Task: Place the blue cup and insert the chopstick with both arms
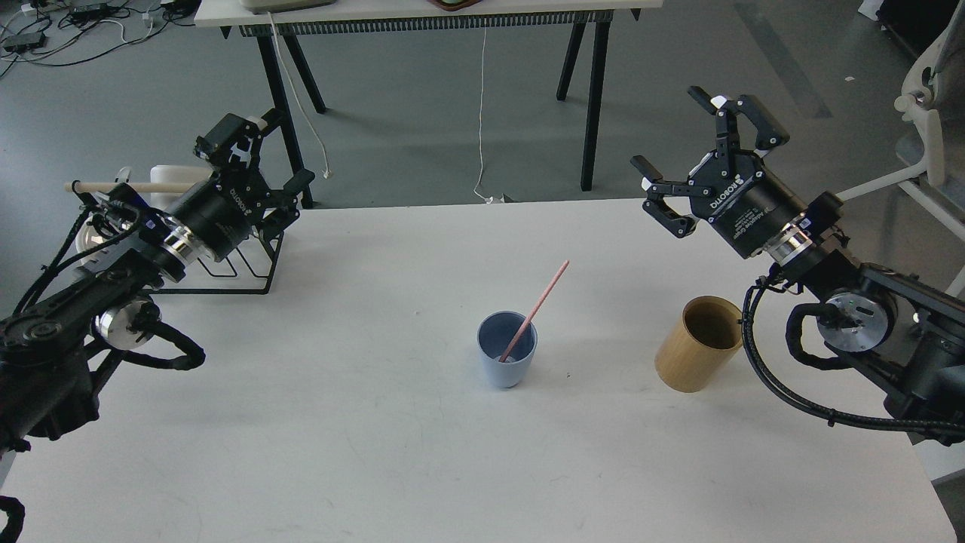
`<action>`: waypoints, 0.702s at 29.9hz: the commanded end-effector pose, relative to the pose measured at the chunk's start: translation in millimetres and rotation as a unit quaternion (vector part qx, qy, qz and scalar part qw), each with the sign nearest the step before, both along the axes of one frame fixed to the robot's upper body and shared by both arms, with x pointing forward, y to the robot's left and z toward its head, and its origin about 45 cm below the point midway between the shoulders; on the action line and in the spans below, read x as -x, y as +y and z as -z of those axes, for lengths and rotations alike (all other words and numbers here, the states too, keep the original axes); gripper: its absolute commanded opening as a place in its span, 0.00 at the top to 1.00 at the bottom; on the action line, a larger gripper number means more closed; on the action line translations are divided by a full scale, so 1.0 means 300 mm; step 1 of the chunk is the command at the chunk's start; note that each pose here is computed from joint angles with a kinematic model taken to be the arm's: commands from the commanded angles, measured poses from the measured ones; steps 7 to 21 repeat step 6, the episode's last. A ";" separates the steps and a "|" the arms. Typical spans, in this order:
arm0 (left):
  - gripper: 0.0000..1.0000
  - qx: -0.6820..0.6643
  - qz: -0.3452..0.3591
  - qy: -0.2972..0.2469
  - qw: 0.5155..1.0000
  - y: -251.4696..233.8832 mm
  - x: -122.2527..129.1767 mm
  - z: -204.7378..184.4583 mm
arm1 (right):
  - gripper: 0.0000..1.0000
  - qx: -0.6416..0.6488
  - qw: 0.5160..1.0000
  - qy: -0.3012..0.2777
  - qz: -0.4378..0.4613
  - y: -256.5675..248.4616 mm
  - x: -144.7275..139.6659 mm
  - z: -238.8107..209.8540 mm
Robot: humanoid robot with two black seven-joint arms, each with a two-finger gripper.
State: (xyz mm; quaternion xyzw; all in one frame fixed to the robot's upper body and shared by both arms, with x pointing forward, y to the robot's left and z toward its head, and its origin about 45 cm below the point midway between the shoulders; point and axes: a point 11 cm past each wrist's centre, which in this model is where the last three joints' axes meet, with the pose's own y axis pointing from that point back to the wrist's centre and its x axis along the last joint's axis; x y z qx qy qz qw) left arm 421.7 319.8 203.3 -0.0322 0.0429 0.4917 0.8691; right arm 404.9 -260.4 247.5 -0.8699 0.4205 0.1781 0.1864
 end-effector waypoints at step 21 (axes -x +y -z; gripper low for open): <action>0.01 0.005 0.000 0.001 1.000 -0.014 -0.003 0.006 | 0.01 -0.034 0.998 -0.007 0.047 -0.070 -0.026 -0.019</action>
